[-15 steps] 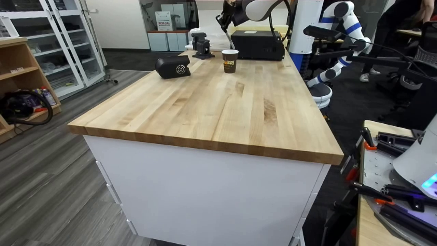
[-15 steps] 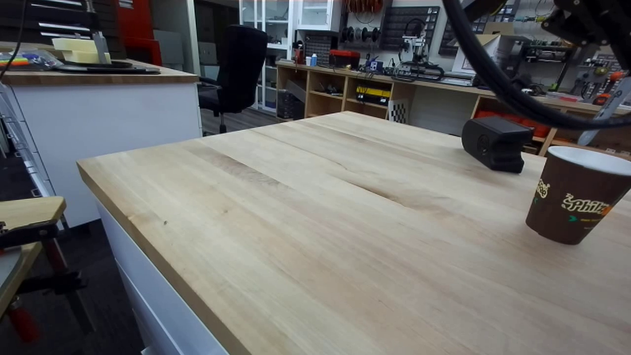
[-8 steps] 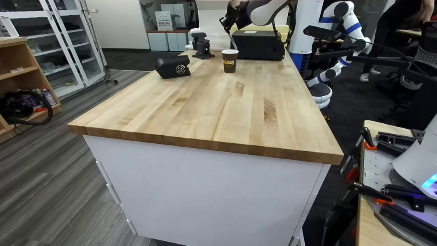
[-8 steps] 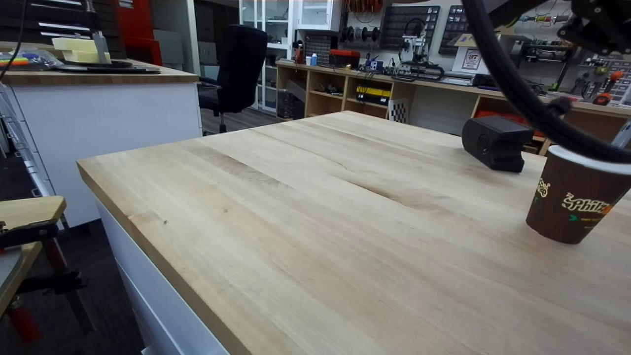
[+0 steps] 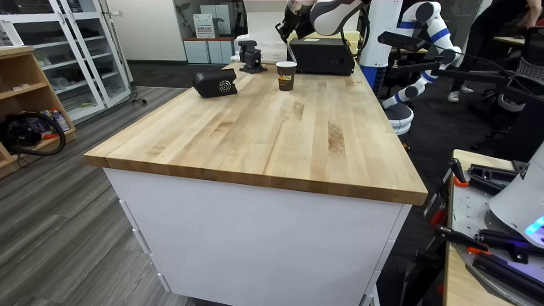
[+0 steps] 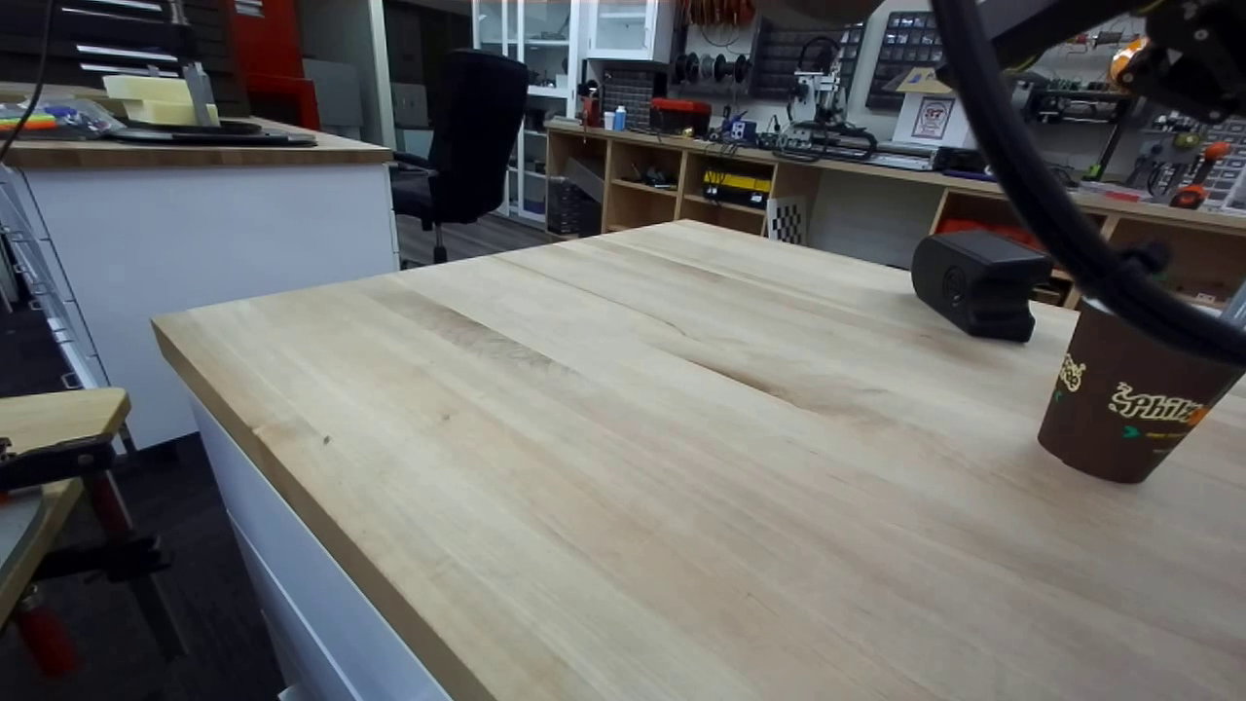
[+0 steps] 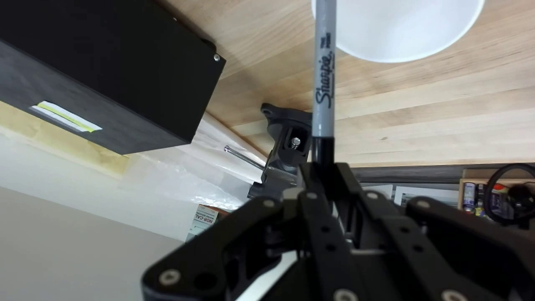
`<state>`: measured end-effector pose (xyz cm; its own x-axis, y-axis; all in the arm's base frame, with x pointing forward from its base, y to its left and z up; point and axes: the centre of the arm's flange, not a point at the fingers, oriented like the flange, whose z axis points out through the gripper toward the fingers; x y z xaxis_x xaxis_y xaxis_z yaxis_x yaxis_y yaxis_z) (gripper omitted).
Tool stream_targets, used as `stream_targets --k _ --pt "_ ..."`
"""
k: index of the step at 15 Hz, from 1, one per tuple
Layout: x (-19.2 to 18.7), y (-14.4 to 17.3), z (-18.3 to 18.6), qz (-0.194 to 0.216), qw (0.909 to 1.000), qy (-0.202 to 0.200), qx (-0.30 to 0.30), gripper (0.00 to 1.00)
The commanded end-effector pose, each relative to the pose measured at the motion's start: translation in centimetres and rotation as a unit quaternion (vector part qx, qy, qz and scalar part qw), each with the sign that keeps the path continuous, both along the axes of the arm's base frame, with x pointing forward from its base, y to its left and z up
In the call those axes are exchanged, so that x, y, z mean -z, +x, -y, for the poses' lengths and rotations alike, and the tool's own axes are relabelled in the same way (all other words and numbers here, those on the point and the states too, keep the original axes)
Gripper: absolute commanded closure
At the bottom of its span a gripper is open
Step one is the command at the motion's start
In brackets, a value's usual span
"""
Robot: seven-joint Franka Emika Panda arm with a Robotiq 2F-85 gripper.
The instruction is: Put the marker in the cup
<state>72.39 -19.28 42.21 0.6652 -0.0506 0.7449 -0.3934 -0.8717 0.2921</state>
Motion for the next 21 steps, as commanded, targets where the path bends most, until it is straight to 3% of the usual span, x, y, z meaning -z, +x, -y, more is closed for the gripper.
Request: stream_targets --k 1,16,17,18,21 --pt "-0.3 0.4 0.0 0.016 0.9998 -0.001 -0.008 0.95" --pt "0.4 1.9 1.5 0.022 0.9996 0.009 -0.013 0.94" --pt "0.6 2.0 1.4 0.02 0.9997 0.012 -0.011 0.61" --pt "0.7 2.1 1.4 0.02 0.9996 0.014 -0.012 0.6" --pt "0.7 2.1 1.1 0.019 0.9996 0.015 -0.014 0.42"
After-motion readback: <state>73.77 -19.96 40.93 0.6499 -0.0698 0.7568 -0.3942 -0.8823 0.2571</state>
